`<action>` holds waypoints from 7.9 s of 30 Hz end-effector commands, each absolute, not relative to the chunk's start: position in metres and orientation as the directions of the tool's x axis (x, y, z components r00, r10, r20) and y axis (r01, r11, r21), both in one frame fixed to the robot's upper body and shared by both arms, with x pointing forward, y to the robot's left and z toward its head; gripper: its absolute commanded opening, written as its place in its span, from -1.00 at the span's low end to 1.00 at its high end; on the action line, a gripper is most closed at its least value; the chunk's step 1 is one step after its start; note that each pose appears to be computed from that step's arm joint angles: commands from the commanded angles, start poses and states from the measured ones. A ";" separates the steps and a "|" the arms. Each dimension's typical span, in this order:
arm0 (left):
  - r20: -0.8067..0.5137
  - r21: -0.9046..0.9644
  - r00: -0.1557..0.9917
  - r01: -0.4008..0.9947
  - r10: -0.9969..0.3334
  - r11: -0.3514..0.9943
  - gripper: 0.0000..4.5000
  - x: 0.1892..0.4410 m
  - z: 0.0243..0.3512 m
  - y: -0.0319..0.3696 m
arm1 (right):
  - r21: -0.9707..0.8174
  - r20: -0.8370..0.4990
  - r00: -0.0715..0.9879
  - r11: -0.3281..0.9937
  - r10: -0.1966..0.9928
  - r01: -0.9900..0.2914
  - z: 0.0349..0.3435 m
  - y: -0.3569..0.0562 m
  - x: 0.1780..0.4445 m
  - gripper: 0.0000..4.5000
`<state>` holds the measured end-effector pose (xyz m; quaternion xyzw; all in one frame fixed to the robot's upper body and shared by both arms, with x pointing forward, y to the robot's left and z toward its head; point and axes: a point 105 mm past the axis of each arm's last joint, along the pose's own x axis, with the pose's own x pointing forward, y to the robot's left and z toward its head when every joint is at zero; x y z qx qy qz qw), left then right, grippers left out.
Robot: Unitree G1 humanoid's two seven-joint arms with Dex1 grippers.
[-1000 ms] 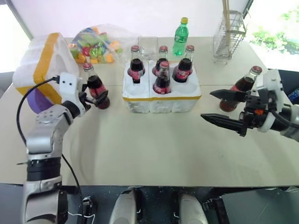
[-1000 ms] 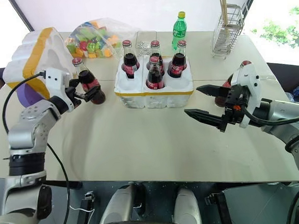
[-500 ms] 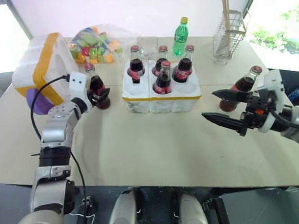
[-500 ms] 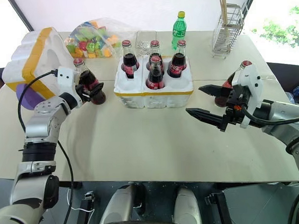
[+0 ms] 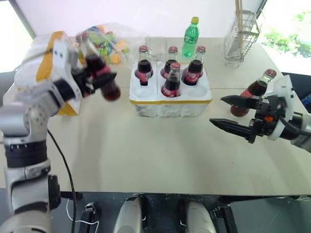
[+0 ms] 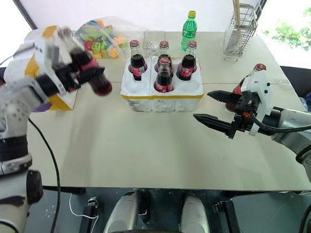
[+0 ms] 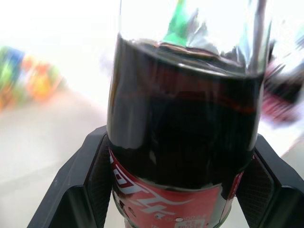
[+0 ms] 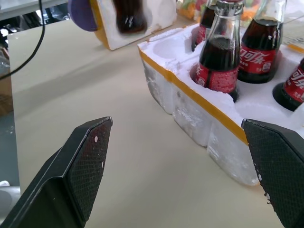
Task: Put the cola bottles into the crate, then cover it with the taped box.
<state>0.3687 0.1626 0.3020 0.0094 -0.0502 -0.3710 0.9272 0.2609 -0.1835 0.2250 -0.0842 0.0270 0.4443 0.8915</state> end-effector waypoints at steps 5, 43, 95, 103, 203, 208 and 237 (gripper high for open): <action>0.104 0.147 0.612 0.770 -0.784 0.621 0.25 0.385 0.307 0.110 | -0.172 -0.082 0.620 0.602 0.780 -0.780 0.232 -0.181 0.258 1.00; -0.053 0.134 0.490 0.867 -0.870 0.479 0.97 0.325 0.251 0.144 | -0.133 -0.115 0.740 0.728 0.662 -0.672 0.215 -0.207 0.265 1.00; -0.082 0.099 0.277 0.958 -0.957 0.269 1.00 0.277 0.237 0.106 | 0.007 0.335 0.855 0.907 0.395 -0.422 0.275 -0.269 0.361 0.23; -0.069 0.108 0.298 0.951 -0.952 0.290 1.00 0.281 0.238 0.108 | -0.099 0.323 0.772 0.831 0.547 -0.547 0.299 -0.196 0.368 0.23; -0.601 0.195 0.791 0.001 0.118 0.981 0.75 0.353 0.215 0.358 | -0.325 -0.003 0.400 0.378 0.916 -0.867 0.299 -0.151 0.274 1.00; -0.612 0.206 0.782 0.017 0.115 0.978 -0.28 0.353 0.213 0.358 | -0.335 -0.004 0.410 0.385 0.912 -0.860 0.296 -0.149 0.273 1.00; 0.097 0.863 0.986 -0.015 -0.136 0.506 -0.83 0.366 0.341 0.289 | -0.283 -0.048 0.586 0.552 0.809 -0.784 0.289 -0.192 0.294 1.00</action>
